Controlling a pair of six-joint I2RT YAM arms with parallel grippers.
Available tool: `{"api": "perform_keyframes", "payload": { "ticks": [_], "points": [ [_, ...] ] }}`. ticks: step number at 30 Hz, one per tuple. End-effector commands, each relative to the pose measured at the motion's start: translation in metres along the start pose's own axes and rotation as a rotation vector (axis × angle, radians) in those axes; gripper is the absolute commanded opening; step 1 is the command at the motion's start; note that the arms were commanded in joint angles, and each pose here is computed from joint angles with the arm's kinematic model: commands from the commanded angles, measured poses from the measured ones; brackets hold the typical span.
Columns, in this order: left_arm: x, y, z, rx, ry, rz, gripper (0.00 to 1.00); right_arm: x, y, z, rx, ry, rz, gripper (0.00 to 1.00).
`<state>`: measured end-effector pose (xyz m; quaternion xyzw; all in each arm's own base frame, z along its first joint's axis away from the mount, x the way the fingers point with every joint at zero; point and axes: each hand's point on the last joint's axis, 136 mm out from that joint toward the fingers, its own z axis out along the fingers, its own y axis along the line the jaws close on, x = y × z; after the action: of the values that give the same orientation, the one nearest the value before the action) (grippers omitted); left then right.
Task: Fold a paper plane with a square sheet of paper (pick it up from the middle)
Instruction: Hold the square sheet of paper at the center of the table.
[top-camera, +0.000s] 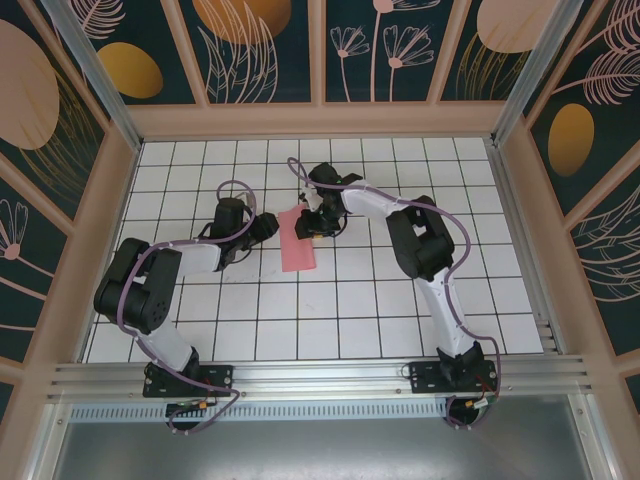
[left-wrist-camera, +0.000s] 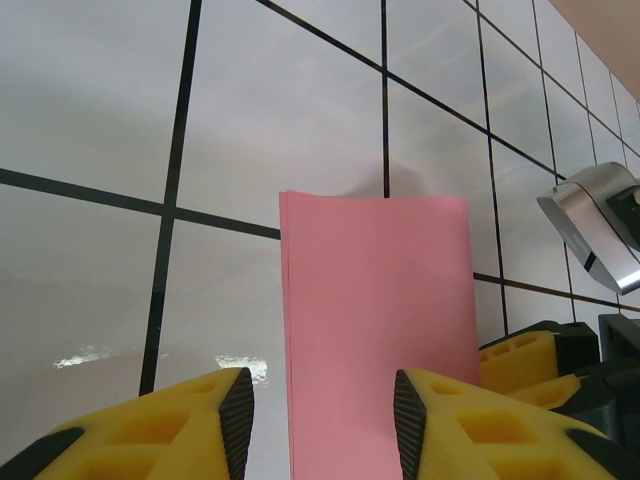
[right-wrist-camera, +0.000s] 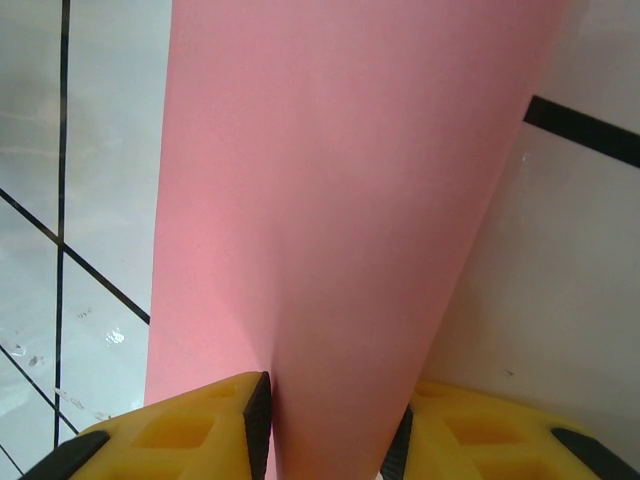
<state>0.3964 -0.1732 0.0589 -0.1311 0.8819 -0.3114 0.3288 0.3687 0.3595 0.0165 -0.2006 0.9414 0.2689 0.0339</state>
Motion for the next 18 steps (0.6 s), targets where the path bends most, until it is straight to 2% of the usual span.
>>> {"api": "perform_keyframes", "payload": {
  "ticks": [1,14,18],
  "points": [
    [-0.008,-0.012,0.003,0.043,-0.005,0.0,0.43,0.045,-0.084,0.051,0.257,0.147,0.046,0.39],
    [-0.009,-0.003,0.003,-0.008,-0.007,-0.011,0.38,0.047,-0.092,0.054,0.282,0.164,0.025,0.38],
    [0.0,-0.002,0.01,0.003,0.027,-0.015,0.36,0.048,-0.094,0.056,0.292,0.17,0.026,0.38]
  ]
}}
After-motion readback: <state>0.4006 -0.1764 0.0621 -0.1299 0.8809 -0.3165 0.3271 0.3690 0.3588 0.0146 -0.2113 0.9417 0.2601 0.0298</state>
